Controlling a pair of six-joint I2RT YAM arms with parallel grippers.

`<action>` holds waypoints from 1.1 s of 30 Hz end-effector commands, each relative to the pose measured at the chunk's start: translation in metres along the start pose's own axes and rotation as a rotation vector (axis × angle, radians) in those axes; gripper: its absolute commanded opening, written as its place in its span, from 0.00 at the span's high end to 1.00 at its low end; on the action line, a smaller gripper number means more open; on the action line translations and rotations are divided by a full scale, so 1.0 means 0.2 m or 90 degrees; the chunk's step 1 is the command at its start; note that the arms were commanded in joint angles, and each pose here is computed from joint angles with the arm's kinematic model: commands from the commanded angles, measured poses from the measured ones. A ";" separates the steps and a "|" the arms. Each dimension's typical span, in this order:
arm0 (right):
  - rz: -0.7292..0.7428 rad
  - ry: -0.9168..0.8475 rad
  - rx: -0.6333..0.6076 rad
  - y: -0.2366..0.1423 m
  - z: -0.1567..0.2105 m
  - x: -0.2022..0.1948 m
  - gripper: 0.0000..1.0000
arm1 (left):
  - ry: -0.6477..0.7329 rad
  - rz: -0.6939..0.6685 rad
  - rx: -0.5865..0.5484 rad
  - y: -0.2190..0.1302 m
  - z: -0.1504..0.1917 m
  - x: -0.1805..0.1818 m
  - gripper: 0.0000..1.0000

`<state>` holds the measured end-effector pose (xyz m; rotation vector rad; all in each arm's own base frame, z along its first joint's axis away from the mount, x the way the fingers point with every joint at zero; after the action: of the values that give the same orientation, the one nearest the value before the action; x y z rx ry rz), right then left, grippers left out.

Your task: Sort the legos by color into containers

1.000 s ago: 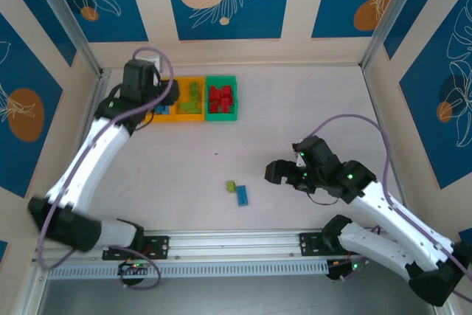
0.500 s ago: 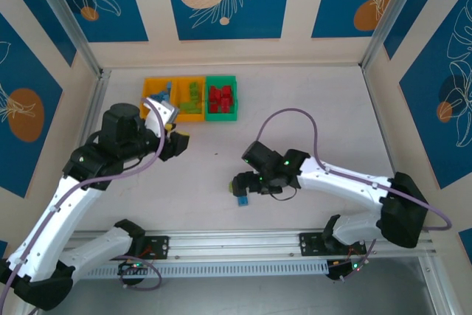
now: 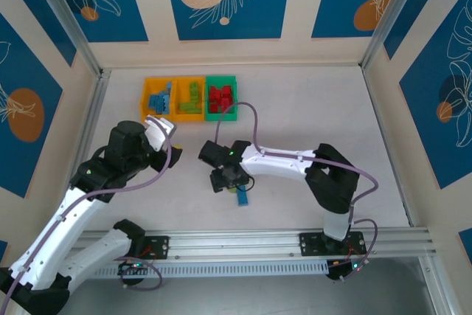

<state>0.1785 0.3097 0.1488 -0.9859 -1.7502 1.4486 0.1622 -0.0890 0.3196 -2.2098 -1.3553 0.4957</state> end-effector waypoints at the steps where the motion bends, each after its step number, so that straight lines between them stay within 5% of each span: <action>1: 0.063 -0.004 0.038 0.03 0.02 -0.02 0.34 | 0.019 -0.035 -0.027 -0.02 0.00 0.02 0.38; 5: 0.067 -0.014 0.053 0.07 0.03 -0.01 0.36 | 0.021 -0.035 -0.025 -0.01 0.01 0.02 0.38; 13: 0.048 -0.007 0.034 0.06 0.01 0.00 0.69 | 0.019 -0.036 -0.027 0.00 0.02 0.02 0.25; 18: 0.005 0.011 -0.083 -0.17 -0.06 -0.01 0.79 | 0.012 -0.061 -0.052 -0.03 0.03 0.04 0.11; 25: -0.110 0.023 -0.376 -0.55 -0.39 -0.12 0.81 | 0.025 -0.015 -0.093 -0.07 0.03 0.02 0.00; 33: -0.142 -0.003 -0.445 -0.49 -0.93 -0.25 0.81 | 0.103 0.222 -0.121 -0.12 0.06 -0.12 0.00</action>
<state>0.3239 0.3287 0.2883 -1.1227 -2.2584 0.6622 0.1369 -0.0887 0.3224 -2.4562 -1.1947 0.3551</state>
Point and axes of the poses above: each hand's point on the last joint's axis, 136 mm out from that joint toward the fingers, its own y axis out along the fingers, its own x axis along the line the jaws close on, z = x × y, the point moved 10 cm from there along -y, back along the fingers, and after that the axes turned 12 degrees about -y, right-handed, at the moved point
